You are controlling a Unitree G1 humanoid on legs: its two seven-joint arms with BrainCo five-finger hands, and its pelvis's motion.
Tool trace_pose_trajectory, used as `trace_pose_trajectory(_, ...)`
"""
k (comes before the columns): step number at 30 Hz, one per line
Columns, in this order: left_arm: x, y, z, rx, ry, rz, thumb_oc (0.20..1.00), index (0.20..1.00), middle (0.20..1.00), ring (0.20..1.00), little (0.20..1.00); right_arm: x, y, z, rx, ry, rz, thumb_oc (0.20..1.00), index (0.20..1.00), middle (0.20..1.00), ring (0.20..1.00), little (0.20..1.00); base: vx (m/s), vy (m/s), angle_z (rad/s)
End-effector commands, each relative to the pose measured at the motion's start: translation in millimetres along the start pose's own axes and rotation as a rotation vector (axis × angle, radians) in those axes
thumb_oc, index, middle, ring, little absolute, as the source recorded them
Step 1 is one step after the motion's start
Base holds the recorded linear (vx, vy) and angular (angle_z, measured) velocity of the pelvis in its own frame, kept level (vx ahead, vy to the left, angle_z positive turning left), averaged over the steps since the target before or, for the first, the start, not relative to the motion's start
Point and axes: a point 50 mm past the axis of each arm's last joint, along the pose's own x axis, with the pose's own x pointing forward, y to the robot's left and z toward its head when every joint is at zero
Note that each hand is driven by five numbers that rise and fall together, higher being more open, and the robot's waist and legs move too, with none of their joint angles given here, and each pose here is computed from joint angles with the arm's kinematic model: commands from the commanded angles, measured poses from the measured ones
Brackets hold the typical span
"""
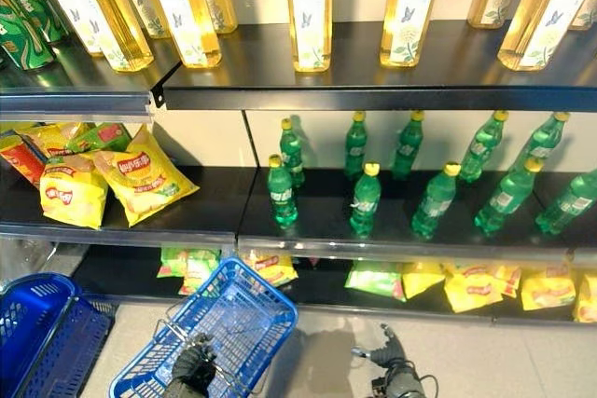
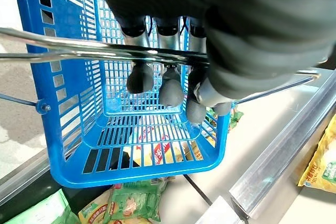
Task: Pick up the snacks into the basket
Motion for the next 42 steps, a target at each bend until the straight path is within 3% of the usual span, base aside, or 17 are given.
trace_pose_trajectory(1, 12, -47, 56, 0.022, -0.234, -0.176, 0.200, 0.200, 0.200, 0.200, 0.200, 10, 3, 36, -0.003, -0.101, -0.018, 1.000, 1.000, 1.000, 1.000, 1.000, -0.06, 0.013, 0.01)
trace_pose_trajectory(11, 0, -97, 102, -0.074, -0.416, -0.372, 0.200, 0.200, 0.200, 0.200, 0.200, 15, -16, 85, 0.088, -0.288, -0.085, 1.000, 1.000, 1.000, 1.000, 1.000, -0.18, 0.002, 0.17)
trace_pose_trajectory(20, -5, -103, 107, -0.108, -0.436, -0.400, 0.200, 0.200, 0.200, 0.200, 0.200, 5, -37, 149, 0.128, -0.565, -0.126, 1.000, 1.000, 1.000, 1.000, 1.000, -0.09, -0.004, -0.01)
trace_pose_trajectory(31, -13, -103, 105, -0.125, -0.437, -0.426, 0.200, 0.200, 0.200, 0.200, 0.200, -44, -89, 283, 0.362, -1.062, -0.288, 1.000, 1.000, 1.000, 1.000, 1.000, -0.02, -0.004, 0.01)
trace_pose_trajectory(42, -15, -103, 101, -0.098, -0.412, -0.468, 0.200, 0.200, 0.200, 0.200, 0.200, -72, -128, 340, 0.383, -1.213, -0.418, 1.000, 1.000, 1.000, 1.000, 1.000, 0.02, -0.002, 0.04)
